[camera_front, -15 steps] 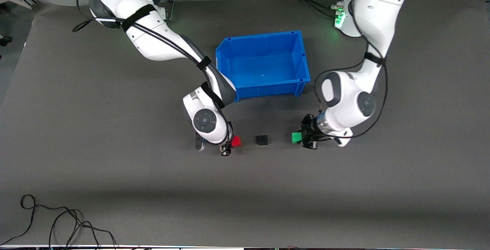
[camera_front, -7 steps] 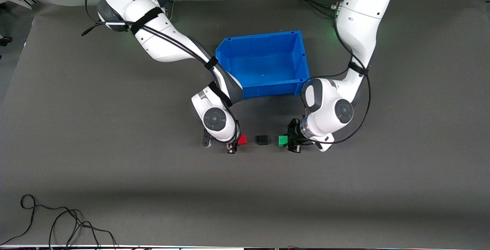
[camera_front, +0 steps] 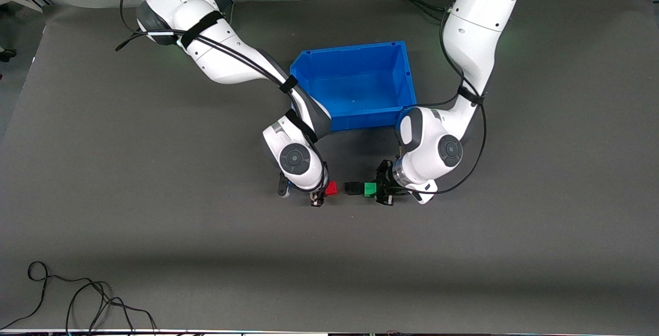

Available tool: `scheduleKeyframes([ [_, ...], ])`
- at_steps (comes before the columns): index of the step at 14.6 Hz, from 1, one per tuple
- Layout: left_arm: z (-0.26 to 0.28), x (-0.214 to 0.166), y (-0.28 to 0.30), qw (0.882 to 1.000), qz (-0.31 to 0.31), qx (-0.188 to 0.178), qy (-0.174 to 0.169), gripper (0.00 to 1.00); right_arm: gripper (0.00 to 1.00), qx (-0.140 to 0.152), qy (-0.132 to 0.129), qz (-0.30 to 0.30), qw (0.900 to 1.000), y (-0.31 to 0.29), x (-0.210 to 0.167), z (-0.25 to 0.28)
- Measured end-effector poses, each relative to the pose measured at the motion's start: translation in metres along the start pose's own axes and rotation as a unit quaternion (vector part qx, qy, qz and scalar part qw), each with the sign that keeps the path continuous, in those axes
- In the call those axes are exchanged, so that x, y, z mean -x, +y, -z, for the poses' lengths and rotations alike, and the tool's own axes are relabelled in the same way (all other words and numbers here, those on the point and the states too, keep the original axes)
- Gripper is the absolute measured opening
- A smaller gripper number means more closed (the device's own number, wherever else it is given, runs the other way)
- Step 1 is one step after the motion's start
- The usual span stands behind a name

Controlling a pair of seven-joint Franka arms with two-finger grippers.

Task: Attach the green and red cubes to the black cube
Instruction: 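Press the red and green cubes against the black cube from both sides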

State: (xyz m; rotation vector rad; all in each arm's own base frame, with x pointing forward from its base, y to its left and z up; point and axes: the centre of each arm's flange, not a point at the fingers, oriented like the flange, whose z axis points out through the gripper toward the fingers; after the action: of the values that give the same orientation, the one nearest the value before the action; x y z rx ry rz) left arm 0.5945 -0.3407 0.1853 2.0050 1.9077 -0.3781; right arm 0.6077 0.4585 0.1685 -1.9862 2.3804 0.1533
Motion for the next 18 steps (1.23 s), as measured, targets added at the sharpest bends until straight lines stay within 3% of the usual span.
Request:
scheduleKeyframes([
  [16, -0.018, 0.019, -0.003, 1.000, 0.022, 0.009, -0.006, 0.37, 0.40, -0.003, 0.000, -0.012, 1.000, 0.010, 0.016, -0.002],
  [18, -0.019, 0.027, -0.003, 1.000, 0.017, 0.010, -0.010, 0.54, 0.40, -0.005, -0.003, -0.017, 1.000, 0.010, 0.019, -0.003],
])
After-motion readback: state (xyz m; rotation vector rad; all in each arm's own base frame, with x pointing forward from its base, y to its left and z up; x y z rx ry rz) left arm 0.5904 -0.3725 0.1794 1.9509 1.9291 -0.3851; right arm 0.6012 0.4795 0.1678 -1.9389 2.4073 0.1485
